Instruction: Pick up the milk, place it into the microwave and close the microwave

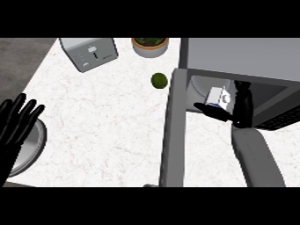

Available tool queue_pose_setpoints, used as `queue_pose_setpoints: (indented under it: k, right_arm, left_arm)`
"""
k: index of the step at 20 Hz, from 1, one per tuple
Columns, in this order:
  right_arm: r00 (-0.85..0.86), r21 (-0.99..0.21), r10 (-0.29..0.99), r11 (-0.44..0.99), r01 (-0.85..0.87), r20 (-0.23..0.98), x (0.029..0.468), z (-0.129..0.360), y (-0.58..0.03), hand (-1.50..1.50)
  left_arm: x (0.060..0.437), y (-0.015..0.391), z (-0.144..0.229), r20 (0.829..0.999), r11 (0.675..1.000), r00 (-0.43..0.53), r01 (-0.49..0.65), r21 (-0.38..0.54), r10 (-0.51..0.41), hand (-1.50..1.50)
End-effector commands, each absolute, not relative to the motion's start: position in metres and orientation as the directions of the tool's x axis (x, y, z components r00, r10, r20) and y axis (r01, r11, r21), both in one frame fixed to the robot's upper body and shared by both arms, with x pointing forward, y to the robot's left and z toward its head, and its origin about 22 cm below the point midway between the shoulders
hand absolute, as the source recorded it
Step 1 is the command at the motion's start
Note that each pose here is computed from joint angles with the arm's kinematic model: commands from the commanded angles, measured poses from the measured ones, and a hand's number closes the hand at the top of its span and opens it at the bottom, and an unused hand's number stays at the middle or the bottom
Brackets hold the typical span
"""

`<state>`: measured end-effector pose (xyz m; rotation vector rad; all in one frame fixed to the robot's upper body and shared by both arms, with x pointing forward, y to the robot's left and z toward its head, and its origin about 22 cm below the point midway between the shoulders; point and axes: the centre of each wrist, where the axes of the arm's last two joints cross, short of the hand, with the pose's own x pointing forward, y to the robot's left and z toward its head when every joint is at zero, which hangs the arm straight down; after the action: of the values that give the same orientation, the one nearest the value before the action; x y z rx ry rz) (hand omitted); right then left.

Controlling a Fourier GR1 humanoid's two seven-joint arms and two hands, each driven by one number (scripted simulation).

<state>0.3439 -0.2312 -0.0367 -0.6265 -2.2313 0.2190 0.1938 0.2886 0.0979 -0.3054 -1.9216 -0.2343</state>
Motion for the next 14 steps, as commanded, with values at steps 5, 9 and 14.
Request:
queue_pose_setpoints:
  k: [5,9,14]
  right_arm:
    - [-0.308,-0.289,0.39,0.9,0.325,0.868,0.372,-0.031,-0.233,-1.5]
    - [-0.242,-0.281,0.351,0.918,0.281,0.904,0.397,-0.011,-0.221,-1.5]
    - [-0.237,-0.208,0.246,0.963,0.174,0.94,0.396,-0.03,-0.214,-1.5]
  left_arm:
    - [0.193,0.283,0.096,0.936,0.948,-0.339,0.317,0.021,0.092,-1.5]
    - [0.195,0.28,0.088,0.943,0.942,-0.319,0.335,0.015,0.098,-1.5]
    - [0.195,0.27,0.073,0.954,0.928,-0.281,0.372,0.006,0.107,-1.5]
